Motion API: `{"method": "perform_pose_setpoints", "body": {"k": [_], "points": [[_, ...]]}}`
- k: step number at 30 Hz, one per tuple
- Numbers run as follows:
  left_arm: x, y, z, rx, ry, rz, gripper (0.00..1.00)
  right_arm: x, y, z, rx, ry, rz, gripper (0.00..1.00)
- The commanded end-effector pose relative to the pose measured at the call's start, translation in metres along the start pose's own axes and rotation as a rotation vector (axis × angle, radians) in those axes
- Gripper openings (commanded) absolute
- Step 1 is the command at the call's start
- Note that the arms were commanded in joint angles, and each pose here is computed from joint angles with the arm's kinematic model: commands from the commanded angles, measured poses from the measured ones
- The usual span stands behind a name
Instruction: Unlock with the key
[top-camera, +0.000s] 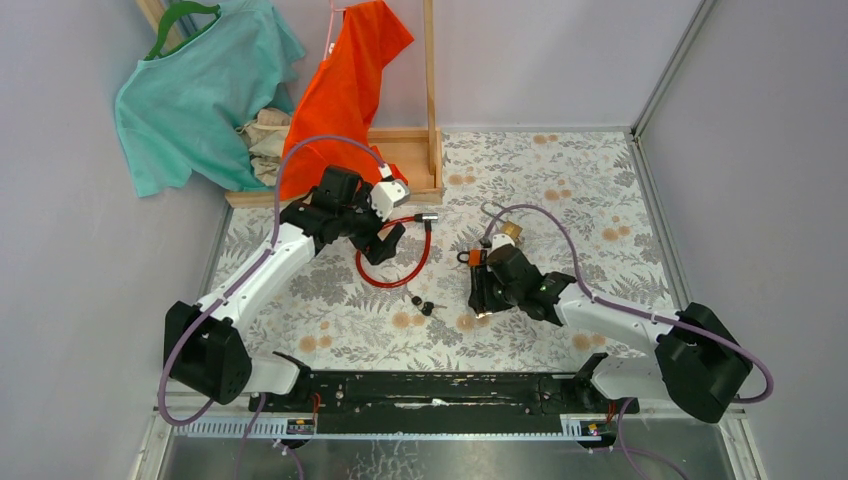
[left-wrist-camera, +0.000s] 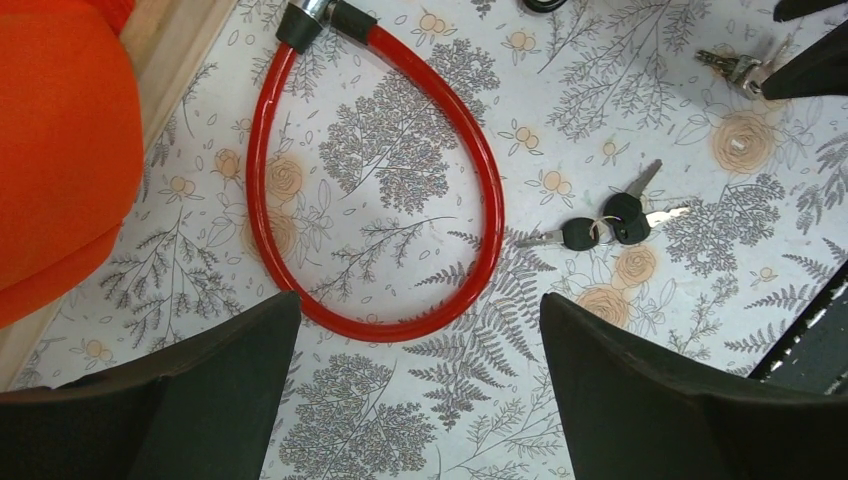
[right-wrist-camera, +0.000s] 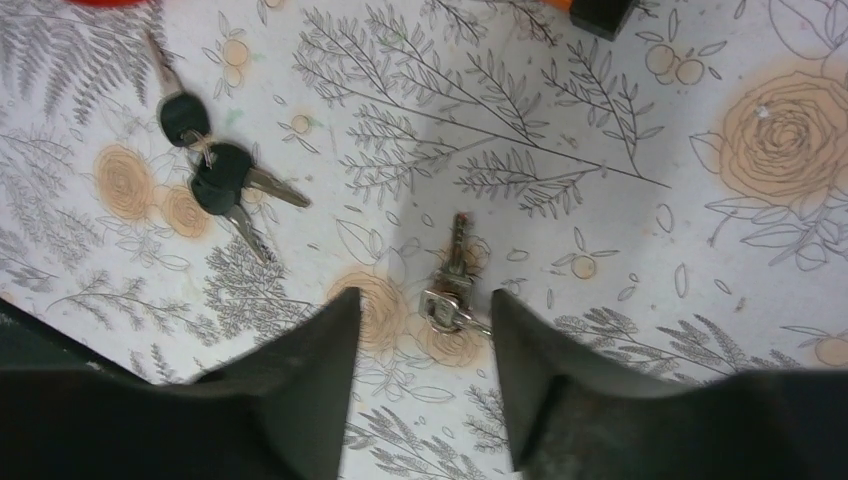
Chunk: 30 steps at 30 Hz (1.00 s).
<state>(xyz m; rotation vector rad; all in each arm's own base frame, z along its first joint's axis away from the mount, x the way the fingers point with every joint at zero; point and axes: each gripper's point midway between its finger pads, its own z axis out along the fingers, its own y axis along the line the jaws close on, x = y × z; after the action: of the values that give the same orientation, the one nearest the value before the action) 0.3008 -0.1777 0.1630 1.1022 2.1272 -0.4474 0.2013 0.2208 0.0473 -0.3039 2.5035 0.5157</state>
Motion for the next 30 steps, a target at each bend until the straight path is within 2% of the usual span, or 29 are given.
{"method": "perform_pose_setpoints", "body": {"k": [1, 3, 7, 15, 30], "points": [[-0.015, -0.004, -0.008, 0.035, -0.04, 0.024, 0.96, 0.013, -0.006, 0.005, 0.014, 0.04, -0.044, 0.68], [-0.015, -0.004, -0.008, 0.034, -0.039, 0.027, 0.96, 0.016, -0.007, 0.008, 0.013, 0.047, -0.055, 0.72], [-0.015, -0.003, -0.011, 0.025, -0.038, 0.037, 0.96, 0.019, -0.008, 0.012, 0.016, 0.058, -0.084, 0.72], [-0.018, -0.002, -0.013, 0.017, -0.042, 0.044, 0.96, 0.034, -0.007, 0.019, 0.042, 0.109, -0.168, 0.66], [-0.023, 0.002, -0.018, -0.005, -0.051, 0.05, 0.95, 0.051, -0.011, 0.014, 0.12, 0.155, -0.147, 0.31]]}}
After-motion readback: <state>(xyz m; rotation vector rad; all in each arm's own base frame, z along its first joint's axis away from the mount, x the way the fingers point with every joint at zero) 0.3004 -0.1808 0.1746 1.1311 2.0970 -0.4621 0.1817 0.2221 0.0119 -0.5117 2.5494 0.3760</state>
